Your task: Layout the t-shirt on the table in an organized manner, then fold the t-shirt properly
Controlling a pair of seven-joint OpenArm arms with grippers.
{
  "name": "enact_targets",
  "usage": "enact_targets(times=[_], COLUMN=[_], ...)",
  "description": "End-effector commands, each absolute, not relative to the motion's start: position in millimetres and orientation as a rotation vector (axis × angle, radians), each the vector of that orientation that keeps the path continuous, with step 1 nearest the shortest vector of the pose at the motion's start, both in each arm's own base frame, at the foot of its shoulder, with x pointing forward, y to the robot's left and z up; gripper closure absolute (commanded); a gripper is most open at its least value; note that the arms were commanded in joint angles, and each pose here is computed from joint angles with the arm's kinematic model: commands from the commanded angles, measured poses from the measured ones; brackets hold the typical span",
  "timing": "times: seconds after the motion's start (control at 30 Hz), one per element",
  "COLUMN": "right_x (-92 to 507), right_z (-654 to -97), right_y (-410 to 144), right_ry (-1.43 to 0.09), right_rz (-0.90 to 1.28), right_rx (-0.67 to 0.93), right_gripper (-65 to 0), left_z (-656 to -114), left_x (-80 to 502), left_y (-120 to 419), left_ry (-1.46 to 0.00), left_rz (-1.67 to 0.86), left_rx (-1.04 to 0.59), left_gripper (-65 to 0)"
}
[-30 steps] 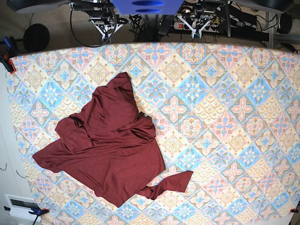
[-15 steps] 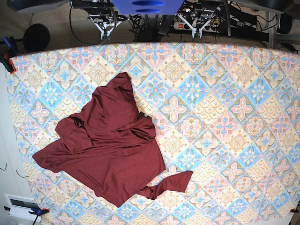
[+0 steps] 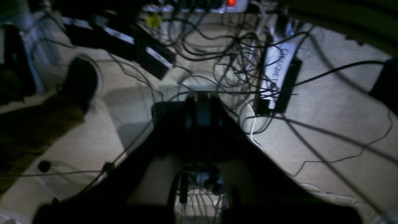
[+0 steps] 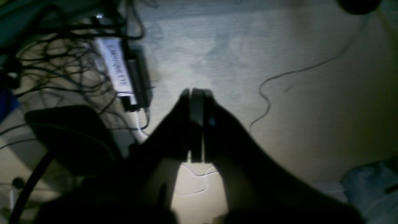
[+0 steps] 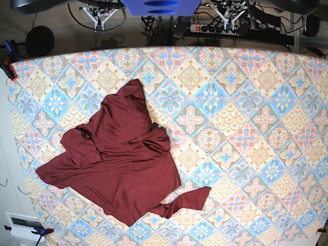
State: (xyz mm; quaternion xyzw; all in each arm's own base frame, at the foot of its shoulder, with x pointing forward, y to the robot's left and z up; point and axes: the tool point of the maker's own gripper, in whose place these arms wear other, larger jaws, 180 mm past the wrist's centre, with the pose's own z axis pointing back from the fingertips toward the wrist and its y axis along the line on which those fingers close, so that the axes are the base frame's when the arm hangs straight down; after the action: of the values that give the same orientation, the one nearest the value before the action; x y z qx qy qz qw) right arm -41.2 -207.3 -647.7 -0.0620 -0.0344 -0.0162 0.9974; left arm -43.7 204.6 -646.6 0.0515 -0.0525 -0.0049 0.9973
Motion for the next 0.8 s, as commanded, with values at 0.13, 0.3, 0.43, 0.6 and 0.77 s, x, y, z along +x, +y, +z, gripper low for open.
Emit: enact_targets(times=[0.13, 0.3, 0.43, 0.6, 0.77], right_x=[-48, -51, -48, -45, -39], right_z=[-632, -606, -583, -561, -543], right_y=[-232, -273, -295, -301, -302], right_ry=[-0.119, -0.194, -0.255, -0.308, -0.357], right_rz=[-0.003, -0.092, -0.114, -0.081, -0.054], right_rx=[-0.164, -0.255, -0.311, -0.329, -0.338], right_gripper=[0.0, 0.0, 0.0, 0.0, 0.0], left_z=[-631, -609, -583, -551, -517], left_x=[-57, -56, -50, -44, -34], left_y=[225, 221, 223, 209, 199], left_ry=[-0.142, -0.220, -0.297, -0.371, -0.451], left_rz=[-0.052, -0.083, -0.125, -0.220, -0.255], left_rx=[0.132, 0.122, 0.120, 0.069, 0.043], left_gripper=[0.0, 0.0, 0.0, 0.0, 0.0])
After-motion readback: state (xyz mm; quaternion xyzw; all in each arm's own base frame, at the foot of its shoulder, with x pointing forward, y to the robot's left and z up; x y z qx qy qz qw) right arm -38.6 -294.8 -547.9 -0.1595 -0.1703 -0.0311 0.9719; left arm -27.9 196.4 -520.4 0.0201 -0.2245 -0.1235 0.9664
